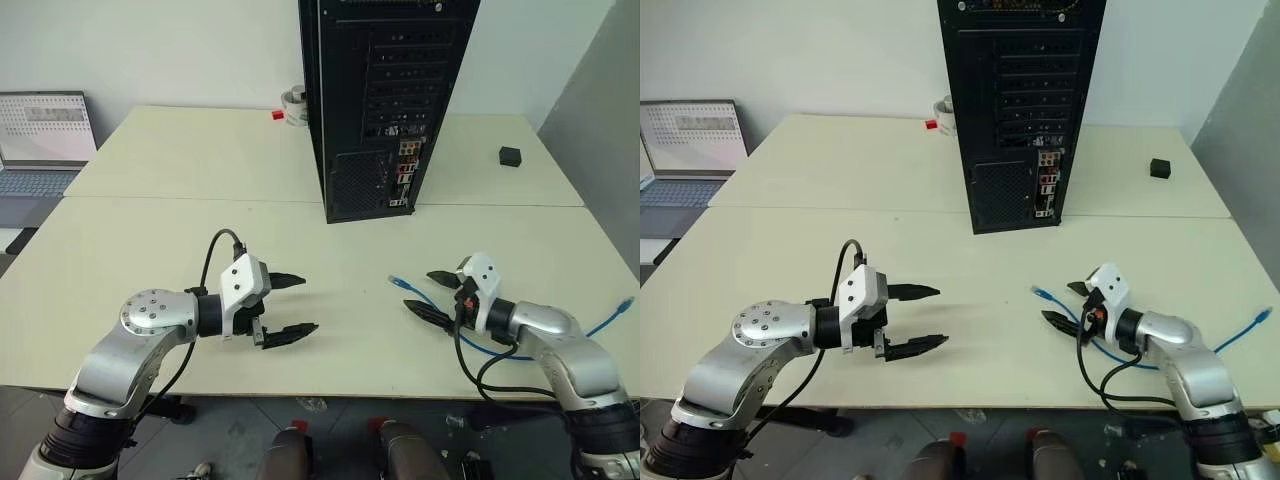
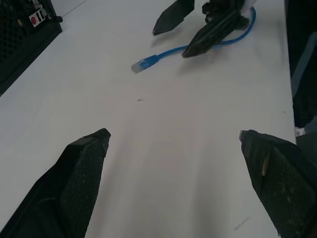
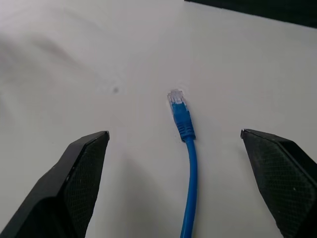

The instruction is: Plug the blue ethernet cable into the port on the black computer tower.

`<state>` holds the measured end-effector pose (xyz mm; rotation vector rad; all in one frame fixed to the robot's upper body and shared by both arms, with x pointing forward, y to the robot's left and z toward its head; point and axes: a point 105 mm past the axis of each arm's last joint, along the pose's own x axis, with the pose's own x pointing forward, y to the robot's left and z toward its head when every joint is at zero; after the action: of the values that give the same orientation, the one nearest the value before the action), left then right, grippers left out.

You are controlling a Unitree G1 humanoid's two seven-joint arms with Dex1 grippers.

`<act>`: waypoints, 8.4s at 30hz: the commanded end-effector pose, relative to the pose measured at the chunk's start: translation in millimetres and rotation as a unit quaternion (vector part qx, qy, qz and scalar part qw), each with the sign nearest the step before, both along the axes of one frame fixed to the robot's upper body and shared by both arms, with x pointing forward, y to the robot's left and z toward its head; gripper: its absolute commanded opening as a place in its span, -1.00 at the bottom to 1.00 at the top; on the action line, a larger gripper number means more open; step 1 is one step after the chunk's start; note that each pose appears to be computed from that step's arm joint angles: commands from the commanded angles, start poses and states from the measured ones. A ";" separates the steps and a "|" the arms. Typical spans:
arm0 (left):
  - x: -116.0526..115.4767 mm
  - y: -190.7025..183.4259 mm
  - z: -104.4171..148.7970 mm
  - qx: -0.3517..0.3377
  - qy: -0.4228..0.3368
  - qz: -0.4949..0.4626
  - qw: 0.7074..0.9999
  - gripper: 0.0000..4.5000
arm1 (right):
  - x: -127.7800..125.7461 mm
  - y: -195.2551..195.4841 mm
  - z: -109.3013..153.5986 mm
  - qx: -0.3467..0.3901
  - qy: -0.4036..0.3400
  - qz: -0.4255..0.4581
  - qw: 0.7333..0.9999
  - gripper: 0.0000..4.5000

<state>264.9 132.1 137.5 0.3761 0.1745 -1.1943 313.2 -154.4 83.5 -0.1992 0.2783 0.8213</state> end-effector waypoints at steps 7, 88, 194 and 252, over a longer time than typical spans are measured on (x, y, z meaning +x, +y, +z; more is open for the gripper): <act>-0.9 -1.3 8.7 0.004 -0.020 -0.010 1.000 1.00 | 8.8 -4.5 -3.4 -0.040 -0.028 0.025 0.998 0.35; 22.6 -42.9 20.7 0.035 -0.496 -0.109 0.861 -0.87 | -35.5 75.7 95.9 0.144 0.052 0.212 0.965 0.47; 78.2 -46.3 85.8 -0.128 -0.153 0.205 0.958 0.33 | 104.0 68.5 129.6 0.221 -0.168 -0.372 0.886 -1.00; 80.7 -41.2 83.4 -0.116 -0.163 0.205 0.958 0.33 | 113.4 88.1 127.5 0.206 -0.172 -0.345 0.899 -1.00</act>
<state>348.9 90.6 209.8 0.2792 -0.1164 -0.7193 427.0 -77.0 189.5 0.1658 -0.0963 0.0808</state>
